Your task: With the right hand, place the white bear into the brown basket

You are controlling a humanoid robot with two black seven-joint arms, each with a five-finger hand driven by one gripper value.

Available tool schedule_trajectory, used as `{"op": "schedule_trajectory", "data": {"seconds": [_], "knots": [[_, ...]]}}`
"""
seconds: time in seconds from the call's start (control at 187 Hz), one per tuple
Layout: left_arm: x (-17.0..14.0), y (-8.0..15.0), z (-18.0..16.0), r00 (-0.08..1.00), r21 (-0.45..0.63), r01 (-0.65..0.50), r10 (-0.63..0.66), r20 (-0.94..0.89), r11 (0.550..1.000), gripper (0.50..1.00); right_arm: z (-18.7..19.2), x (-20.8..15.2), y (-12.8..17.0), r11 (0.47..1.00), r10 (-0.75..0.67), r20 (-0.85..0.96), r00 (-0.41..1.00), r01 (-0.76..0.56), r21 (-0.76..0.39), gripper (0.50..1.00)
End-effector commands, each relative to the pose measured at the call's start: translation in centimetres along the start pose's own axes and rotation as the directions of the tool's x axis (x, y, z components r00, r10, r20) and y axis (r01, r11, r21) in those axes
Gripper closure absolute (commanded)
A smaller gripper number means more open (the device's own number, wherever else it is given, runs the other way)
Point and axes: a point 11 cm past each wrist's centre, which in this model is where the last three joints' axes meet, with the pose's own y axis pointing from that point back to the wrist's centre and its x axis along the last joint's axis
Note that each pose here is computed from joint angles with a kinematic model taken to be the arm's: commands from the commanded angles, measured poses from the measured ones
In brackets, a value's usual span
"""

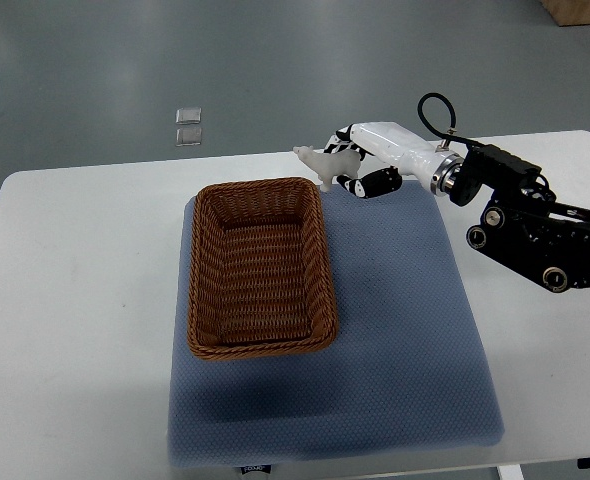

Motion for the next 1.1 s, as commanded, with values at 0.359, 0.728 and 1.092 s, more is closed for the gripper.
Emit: {"op": "schedule_trajectory", "data": {"seconds": [0.359,0.728,1.092], "knots": [[0.0,0.0,0.0,1.0,0.0,-0.001,0.001,0.0,1.0,0.5,-6.0,-4.6,-1.4,0.969,-0.13,-0.113,0.985,0.15,0.195,0.979],[0.0,0.0,0.0,1.0,0.0,-0.001,0.001,0.0,1.0,0.5,-6.2,-4.7,-1.5,0.969,-0.123,-0.103,0.987,0.142,0.201,0.64],[0.0,0.0,0.0,1.0,0.0,0.001,-0.001,0.0,1.0,0.5,-4.3,-2.0,-1.5,0.989,-0.023,-0.019,1.0,0.025,0.144,0.607]]}}
